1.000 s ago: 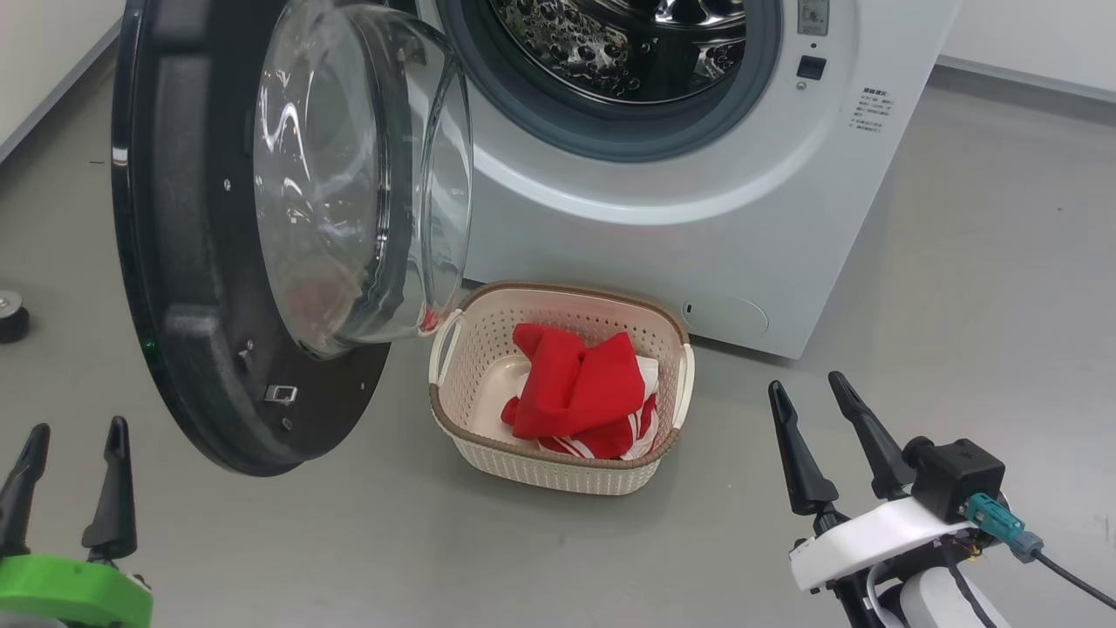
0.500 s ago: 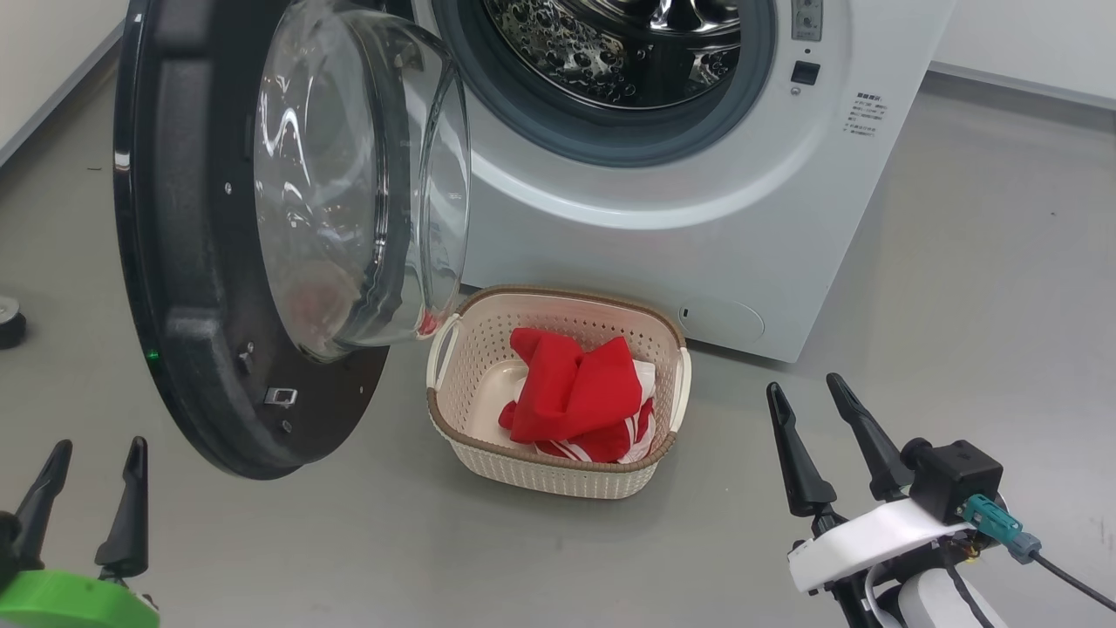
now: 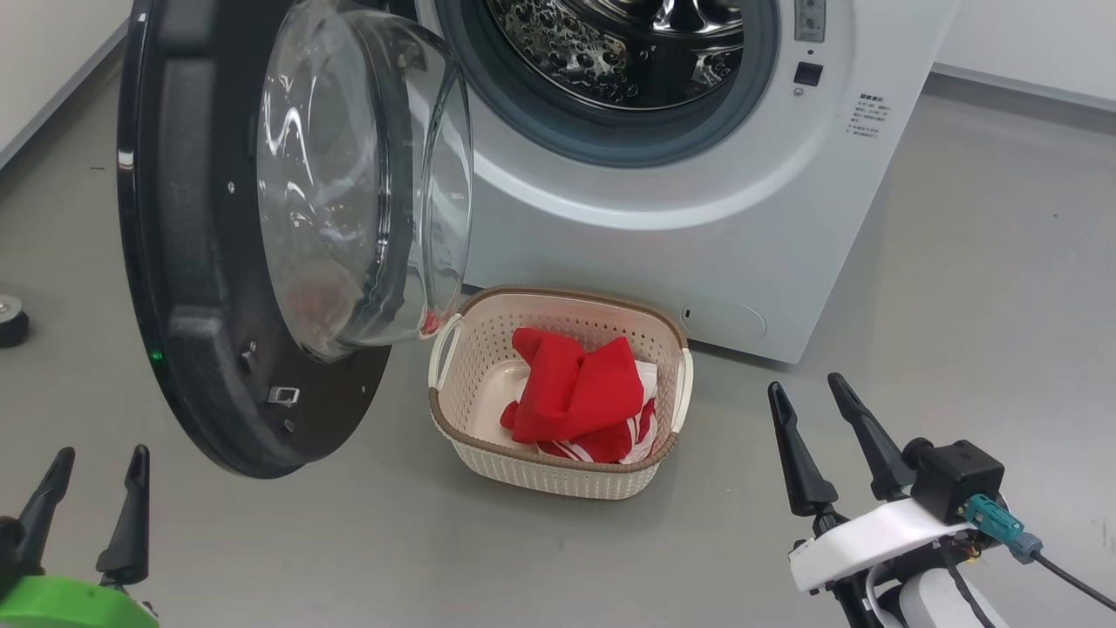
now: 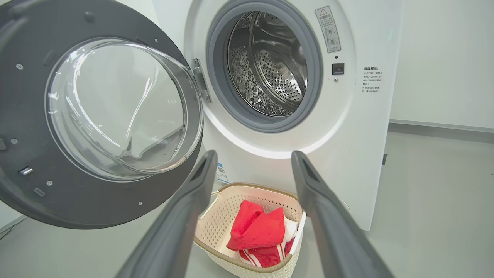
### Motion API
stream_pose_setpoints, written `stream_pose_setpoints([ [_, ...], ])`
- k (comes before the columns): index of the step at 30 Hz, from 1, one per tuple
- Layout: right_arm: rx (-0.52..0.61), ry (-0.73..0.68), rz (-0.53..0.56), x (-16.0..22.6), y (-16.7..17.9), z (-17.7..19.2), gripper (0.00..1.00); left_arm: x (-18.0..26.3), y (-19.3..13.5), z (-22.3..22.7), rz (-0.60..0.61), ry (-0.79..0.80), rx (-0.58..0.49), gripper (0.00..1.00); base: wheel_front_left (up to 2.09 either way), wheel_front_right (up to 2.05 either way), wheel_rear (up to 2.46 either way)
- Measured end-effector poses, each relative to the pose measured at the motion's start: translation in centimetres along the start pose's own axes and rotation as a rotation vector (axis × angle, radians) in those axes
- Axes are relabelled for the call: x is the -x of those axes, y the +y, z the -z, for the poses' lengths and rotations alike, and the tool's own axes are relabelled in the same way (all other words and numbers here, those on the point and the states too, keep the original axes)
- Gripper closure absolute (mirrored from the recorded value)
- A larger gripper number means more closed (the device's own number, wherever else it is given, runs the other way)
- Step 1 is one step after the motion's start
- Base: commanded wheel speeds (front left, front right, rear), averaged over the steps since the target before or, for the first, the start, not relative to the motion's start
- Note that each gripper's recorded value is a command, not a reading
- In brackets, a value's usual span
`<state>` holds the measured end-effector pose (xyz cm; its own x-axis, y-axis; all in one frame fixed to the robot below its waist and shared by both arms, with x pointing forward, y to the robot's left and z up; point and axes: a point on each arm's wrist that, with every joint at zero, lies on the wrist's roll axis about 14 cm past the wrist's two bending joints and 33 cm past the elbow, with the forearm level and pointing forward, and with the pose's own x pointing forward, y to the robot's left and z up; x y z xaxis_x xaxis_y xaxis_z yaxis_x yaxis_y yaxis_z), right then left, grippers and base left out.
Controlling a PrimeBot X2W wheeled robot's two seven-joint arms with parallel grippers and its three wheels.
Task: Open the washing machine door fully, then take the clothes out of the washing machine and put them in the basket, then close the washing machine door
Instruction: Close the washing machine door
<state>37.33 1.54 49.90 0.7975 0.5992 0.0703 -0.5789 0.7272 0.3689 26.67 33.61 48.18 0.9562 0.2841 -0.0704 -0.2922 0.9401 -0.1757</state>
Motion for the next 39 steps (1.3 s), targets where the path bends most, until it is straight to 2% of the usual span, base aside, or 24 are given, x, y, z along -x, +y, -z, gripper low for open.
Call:
stream_pose_setpoints([
  [18, -0.011, 0.005, 0.006, -0.1, -0.1, 0.3, 0.0, 0.0, 0.4, 0.3, -0.008, 0.003, 0.002, 0.0, 0.0, 0.0, 0.0],
  [19, -0.011, 0.006, 0.006, -0.1, -0.1, 0.3, 0.0, 0.0, 0.4, 0.3, -0.01, 0.002, 0.015, 0.53, 0.0, 0.0, 0.0],
  [20, -0.012, 0.006, 0.007, -0.1, -0.2, 0.3, 0.0, 0.0, 0.4, 0.3, -0.011, 0.001, 0.023, 1.0, 0.0, 0.0, 0.0],
  [30, -0.014, 0.008, 0.011, -0.1, -0.3, 0.4, 0.0, -0.5, 0.4, -0.6, -0.008, -0.021, 0.043, 1.0, 0.0, 0.0, 0.0],
  [39, -0.02, 0.011, 0.015, -0.2, -0.5, 0.6, 0.0, -2.3, 1.7, -3.6, -0.065, -0.096, 0.254, 1.0, 0.0, 0.0, 0.0],
])
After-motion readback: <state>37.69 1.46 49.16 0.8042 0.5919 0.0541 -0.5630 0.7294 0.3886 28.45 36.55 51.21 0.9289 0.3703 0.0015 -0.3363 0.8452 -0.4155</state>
